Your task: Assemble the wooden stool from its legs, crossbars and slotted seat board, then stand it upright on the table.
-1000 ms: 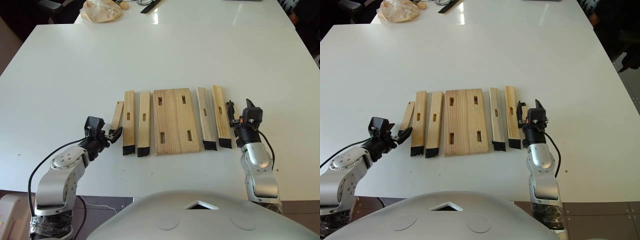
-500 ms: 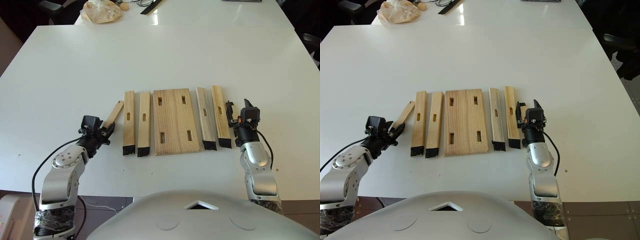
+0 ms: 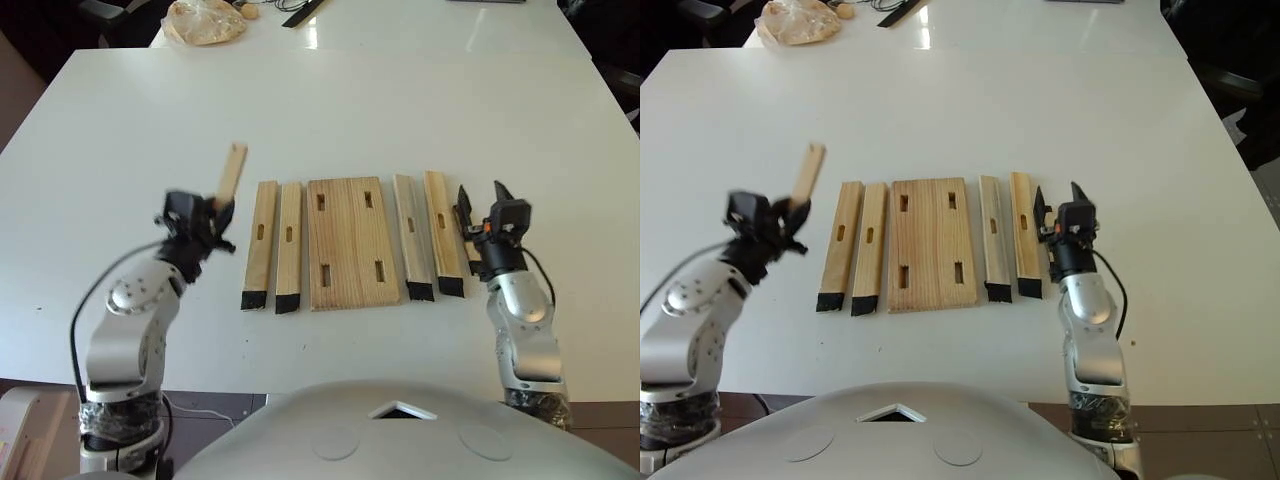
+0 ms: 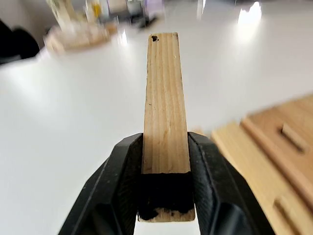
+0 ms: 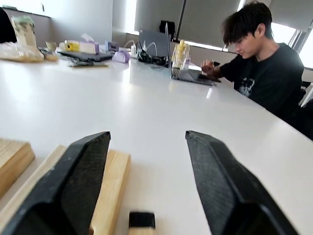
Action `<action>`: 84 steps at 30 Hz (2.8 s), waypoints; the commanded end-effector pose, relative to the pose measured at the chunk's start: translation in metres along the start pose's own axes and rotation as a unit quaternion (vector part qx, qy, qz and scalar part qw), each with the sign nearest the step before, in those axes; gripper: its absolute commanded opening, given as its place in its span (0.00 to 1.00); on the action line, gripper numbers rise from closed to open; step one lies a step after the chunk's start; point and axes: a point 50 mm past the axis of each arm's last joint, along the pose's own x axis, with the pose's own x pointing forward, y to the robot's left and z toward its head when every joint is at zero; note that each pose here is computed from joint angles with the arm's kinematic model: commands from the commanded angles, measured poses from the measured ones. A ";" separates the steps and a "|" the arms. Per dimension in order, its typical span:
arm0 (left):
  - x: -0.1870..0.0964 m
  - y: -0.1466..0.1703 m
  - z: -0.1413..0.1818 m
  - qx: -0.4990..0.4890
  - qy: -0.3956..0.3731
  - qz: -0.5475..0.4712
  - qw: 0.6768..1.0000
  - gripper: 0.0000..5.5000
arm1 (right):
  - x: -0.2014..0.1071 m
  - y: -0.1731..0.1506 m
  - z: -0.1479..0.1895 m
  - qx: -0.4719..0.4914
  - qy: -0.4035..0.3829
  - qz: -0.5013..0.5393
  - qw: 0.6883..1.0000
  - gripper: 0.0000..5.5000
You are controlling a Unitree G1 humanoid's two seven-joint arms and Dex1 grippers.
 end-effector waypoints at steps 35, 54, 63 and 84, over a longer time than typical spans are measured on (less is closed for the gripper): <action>-0.015 -0.086 0.065 -0.162 -0.020 -0.562 0.811 0.24 | 0.003 0.031 0.127 0.229 -0.001 0.651 0.724 0.36; 0.011 -0.074 0.044 -0.131 0.010 -0.448 0.884 0.45 | 0.013 0.017 0.121 0.170 0.004 0.636 0.753 0.23; 0.024 -0.063 -0.001 0.000 0.080 -0.338 0.938 0.52 | 0.041 -0.031 0.079 -0.080 0.067 0.540 0.835 0.23; 0.014 -0.055 -0.033 -0.012 0.102 -0.267 0.958 0.52 | 0.047 -0.076 0.044 -0.169 0.139 0.535 0.816 0.23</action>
